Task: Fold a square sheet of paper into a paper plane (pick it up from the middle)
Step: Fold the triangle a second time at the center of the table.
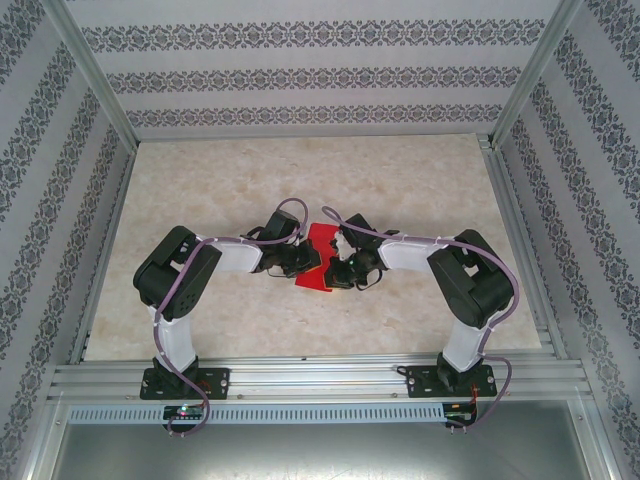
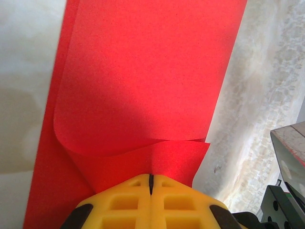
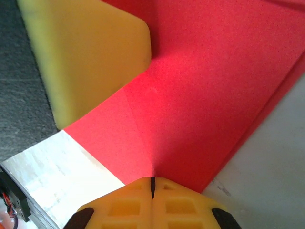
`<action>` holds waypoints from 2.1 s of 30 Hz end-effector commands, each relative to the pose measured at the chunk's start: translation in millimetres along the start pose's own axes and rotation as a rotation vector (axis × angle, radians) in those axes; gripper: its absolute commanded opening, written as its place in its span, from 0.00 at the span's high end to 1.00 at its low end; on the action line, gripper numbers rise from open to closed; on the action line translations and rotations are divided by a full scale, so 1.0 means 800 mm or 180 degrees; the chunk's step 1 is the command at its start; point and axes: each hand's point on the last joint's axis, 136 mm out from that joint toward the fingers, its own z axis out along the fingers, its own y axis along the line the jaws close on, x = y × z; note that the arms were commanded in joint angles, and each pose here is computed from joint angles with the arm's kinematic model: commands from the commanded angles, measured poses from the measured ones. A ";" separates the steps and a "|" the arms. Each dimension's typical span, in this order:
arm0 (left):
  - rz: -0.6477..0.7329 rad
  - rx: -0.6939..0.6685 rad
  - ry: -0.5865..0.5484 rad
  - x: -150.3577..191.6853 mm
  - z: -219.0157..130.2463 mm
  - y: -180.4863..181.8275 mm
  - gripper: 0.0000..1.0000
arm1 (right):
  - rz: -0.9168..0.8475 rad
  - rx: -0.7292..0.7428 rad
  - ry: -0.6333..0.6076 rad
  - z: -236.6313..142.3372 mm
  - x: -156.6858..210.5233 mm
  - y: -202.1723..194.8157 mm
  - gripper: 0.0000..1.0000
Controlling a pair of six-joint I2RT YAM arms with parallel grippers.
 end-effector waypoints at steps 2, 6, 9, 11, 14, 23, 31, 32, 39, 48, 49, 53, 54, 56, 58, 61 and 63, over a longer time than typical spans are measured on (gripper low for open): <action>-0.0309 -0.0673 0.0146 0.031 0.008 0.080 0.98 | 0.0063 0.0028 0.0066 -0.002 0.011 0.000 1.00; -0.0307 -0.0673 0.0148 0.033 0.008 0.081 0.98 | 0.0023 -0.0074 0.0000 -0.016 0.012 0.013 1.00; -0.0306 -0.0683 0.0148 0.033 0.008 0.082 0.98 | 0.0036 -0.0053 0.0016 -0.016 0.018 0.009 1.00; -0.0310 -0.0678 0.0148 0.033 0.009 0.082 0.98 | 0.0067 -0.0013 0.0049 -0.012 0.022 0.001 1.00; -0.0312 -0.0676 0.0146 0.034 0.009 0.083 0.98 | 0.0123 0.0028 0.0099 -0.002 0.027 -0.008 1.00; -0.0315 -0.0668 0.0153 0.035 0.008 0.082 0.98 | 0.0129 0.0005 0.0076 -0.001 0.021 -0.005 1.00; -0.0302 -0.0660 0.0159 0.035 0.007 0.081 0.98 | -0.0027 -0.0124 -0.0275 -0.034 -0.004 0.023 1.00; -0.0292 -0.0655 0.0158 0.035 0.007 0.080 0.98 | -0.0012 -0.0121 -0.0254 -0.032 -0.004 0.021 1.00; -0.0264 -0.0618 0.0163 0.033 0.008 0.076 0.98 | 0.0068 -0.0039 -0.0141 -0.005 -0.008 0.007 1.00; 0.0004 -0.0645 0.0085 0.020 0.000 0.063 0.96 | 0.0212 0.0386 0.0096 0.013 0.019 -0.043 1.00; 0.0071 -0.0690 0.0051 0.016 -0.003 0.063 0.96 | 0.0223 0.0423 0.0120 0.015 0.022 -0.048 1.00; 0.0292 -0.0759 -0.0045 -0.004 -0.014 0.062 0.94 | 0.0256 0.0506 0.0213 0.016 0.035 -0.061 1.00; 0.0322 -0.0764 -0.0066 -0.010 -0.017 0.064 0.93 | 0.0259 0.0533 0.0234 0.016 0.038 -0.065 1.00; 0.0348 -0.0799 -0.0108 -0.019 -0.021 0.072 0.93 | 0.0269 0.0560 0.0258 0.016 0.042 -0.070 1.00; 0.0352 -0.0906 -0.0157 -0.028 -0.026 0.087 0.93 | 0.0282 0.0622 0.0295 0.015 0.046 -0.077 1.00; 0.0319 -0.0929 -0.0213 -0.041 -0.034 0.100 0.92 | 0.0284 0.0642 0.0307 0.016 0.049 -0.081 1.00; 0.0332 -0.0929 -0.0258 -0.053 -0.041 0.103 0.91 | 0.0288 0.0644 0.0308 0.017 0.050 -0.082 1.00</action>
